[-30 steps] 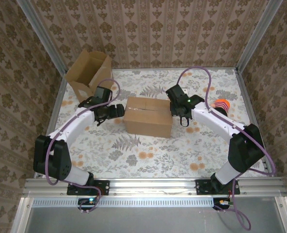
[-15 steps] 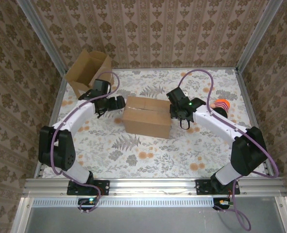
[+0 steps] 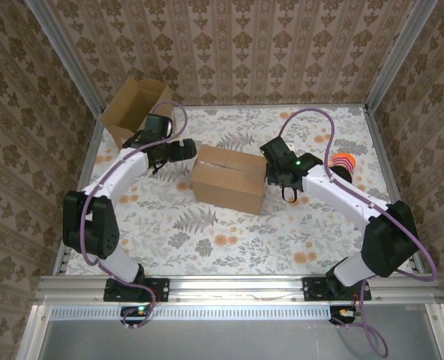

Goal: Unpack the express box

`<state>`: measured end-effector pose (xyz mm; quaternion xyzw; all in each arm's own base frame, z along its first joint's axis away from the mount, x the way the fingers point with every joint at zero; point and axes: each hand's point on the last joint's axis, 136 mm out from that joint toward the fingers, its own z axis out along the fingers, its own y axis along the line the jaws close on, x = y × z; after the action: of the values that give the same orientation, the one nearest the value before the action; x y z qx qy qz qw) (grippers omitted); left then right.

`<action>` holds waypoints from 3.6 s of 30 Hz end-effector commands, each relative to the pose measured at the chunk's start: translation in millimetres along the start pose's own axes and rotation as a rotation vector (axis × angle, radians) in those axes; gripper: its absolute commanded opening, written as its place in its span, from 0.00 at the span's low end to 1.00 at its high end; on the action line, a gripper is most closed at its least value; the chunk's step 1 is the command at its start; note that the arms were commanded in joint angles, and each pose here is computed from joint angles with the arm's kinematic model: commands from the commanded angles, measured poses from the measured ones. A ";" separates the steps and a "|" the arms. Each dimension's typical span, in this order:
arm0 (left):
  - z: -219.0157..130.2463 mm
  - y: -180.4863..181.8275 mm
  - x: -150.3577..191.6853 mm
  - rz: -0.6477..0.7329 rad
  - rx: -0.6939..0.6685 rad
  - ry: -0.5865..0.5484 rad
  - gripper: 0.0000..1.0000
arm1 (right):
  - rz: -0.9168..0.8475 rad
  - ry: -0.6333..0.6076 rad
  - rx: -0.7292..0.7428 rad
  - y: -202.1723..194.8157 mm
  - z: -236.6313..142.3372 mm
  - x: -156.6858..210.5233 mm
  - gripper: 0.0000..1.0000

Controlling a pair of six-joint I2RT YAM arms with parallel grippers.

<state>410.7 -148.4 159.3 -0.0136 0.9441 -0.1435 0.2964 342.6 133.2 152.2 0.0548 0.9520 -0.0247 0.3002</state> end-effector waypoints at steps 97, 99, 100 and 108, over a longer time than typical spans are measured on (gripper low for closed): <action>21.1 -64.1 102.2 0.271 0.024 -0.185 1.00 | 0.320 0.108 -0.736 0.7 -113.5 58.4 0.00; 21.2 -63.9 102.4 0.272 0.023 -0.184 1.00 | 0.316 0.109 -0.724 0.0 -112.6 59.0 0.00; 20.5 -63.8 101.8 0.272 0.022 -0.187 1.00 | 0.313 0.108 -0.716 -0.7 -111.9 59.3 0.00; 20.0 -64.1 101.1 0.273 0.021 -0.189 1.00 | 0.296 0.102 -0.668 -6.7 -112.8 62.5 0.00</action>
<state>363.4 -247.3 169.0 0.0747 0.8515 -0.1783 0.4873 226.7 144.5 203.1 0.0927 0.9020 0.3453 0.2419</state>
